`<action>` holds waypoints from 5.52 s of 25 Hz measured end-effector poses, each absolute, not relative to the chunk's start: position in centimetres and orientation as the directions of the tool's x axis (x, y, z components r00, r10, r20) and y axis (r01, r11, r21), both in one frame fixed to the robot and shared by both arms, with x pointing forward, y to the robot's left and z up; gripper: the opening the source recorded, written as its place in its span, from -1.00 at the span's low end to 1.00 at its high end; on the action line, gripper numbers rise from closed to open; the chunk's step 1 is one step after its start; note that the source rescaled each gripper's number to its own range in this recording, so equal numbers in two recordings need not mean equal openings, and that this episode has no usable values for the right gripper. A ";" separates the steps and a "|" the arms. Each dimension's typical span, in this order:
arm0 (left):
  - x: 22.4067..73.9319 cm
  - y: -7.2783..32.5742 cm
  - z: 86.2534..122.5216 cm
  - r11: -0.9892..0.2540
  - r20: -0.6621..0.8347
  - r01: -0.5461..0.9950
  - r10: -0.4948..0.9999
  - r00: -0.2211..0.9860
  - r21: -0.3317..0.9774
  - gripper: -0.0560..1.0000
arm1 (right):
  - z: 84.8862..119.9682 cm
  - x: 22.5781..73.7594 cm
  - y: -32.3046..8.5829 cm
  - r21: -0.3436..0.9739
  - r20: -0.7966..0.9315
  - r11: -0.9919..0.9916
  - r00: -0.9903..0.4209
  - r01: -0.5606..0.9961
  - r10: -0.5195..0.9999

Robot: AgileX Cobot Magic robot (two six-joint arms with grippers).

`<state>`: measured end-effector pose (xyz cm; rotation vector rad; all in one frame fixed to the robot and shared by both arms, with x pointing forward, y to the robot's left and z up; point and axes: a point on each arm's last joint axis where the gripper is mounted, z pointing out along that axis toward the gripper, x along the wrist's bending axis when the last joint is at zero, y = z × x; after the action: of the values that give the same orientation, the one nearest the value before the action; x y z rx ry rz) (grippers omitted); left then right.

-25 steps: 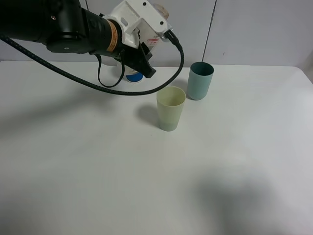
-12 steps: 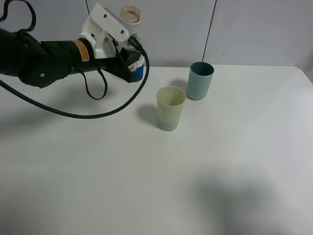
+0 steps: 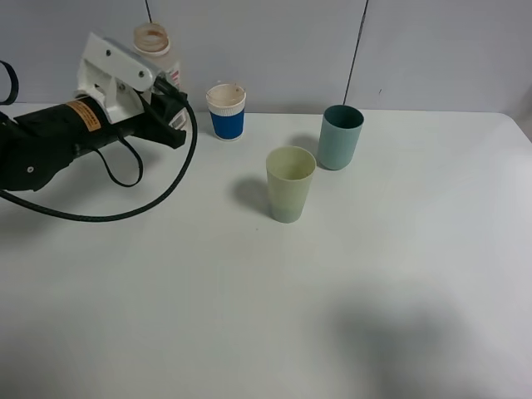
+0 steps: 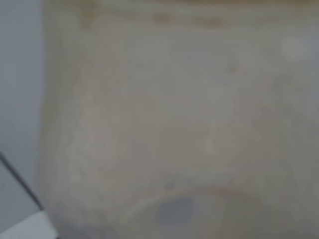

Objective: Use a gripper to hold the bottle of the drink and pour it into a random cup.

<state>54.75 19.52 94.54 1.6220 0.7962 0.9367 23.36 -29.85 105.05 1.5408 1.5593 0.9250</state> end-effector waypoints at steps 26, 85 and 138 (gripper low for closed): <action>53.6 20.9 87.1 -0.148 0.072 0.170 0.918 0.389 0.974 -0.87 | 105.0 23.4 -29.9 0.886 -0.019 0.017 -0.001 0.463 1.000; 53.5 21.3 85.4 0.135 -0.224 0.313 0.937 0.268 0.940 0.81 | 105.0 23.4 -29.9 0.886 -0.019 0.017 -0.001 0.463 1.000; 44.2 25.8 106.4 0.143 -0.109 -0.123 0.962 0.250 0.982 0.81 | 105.0 23.4 -29.9 0.886 -0.018 0.016 0.000 0.463 1.000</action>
<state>44.17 25.82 106.38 1.1213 0.9874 1.0017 23.36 -29.85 105.05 1.5416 1.5587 0.9255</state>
